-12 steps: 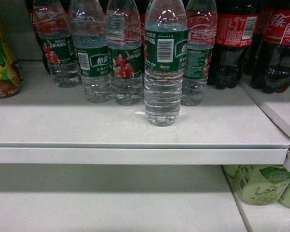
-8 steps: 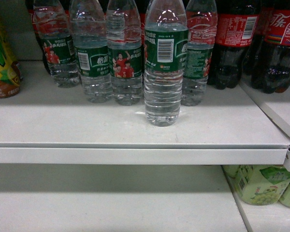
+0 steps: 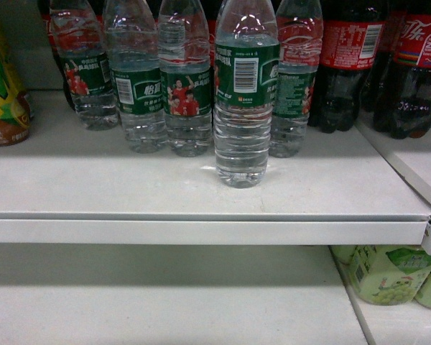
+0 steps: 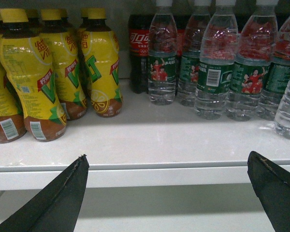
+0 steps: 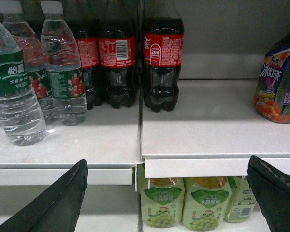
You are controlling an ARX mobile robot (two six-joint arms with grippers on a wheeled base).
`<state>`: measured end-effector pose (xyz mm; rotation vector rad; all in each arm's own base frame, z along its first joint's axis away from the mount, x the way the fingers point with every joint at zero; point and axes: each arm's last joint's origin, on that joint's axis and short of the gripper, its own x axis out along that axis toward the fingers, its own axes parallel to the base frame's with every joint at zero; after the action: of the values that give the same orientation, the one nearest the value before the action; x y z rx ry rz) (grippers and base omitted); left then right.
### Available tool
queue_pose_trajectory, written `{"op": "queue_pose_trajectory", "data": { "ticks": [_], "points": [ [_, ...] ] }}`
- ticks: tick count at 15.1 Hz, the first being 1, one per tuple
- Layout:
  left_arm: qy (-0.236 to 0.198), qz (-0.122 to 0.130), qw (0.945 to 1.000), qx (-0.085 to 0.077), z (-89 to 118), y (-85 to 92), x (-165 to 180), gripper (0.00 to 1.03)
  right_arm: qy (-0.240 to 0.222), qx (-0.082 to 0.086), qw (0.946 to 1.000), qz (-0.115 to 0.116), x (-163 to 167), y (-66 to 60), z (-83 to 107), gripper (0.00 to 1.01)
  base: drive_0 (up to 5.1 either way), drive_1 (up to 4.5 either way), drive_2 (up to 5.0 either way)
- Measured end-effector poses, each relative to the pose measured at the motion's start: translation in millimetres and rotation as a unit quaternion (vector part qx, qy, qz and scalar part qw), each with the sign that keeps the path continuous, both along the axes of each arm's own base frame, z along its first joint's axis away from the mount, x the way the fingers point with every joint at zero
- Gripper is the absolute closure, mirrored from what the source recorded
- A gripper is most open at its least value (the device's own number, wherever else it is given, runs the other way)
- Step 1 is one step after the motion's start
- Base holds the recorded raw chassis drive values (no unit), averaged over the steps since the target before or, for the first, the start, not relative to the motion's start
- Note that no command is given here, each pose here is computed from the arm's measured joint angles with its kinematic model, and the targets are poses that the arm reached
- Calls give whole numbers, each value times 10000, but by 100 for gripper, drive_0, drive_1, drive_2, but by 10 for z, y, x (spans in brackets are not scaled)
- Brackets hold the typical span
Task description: Move water from second to third shelf
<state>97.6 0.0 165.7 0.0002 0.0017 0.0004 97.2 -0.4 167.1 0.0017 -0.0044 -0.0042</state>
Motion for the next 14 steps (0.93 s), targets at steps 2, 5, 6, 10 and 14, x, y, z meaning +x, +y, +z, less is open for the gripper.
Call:
{"op": "queue_pose_trajectory", "data": {
  "ticks": [2,5,6,10,14],
  "points": [
    [0,0,10000,0,0,0,0,5,0,0,10000,0,0,0,0,3,0,0,0],
    [0,0,10000,0,0,0,0,5,0,0,10000,0,0,0,0,3,0,0,0],
    [0,0,10000,0,0,0,0,5,0,0,10000,0,0,0,0,3,0,0,0],
    [2,0,10000,0,-1,0,0,5,974,352,9938,395,8,-11,-34,3,0,0,0],
    [0,0,10000,0,-1,0,0,5,1384,653,9868,534,58,-27,-4,3,0,0,0]
  ]
}}
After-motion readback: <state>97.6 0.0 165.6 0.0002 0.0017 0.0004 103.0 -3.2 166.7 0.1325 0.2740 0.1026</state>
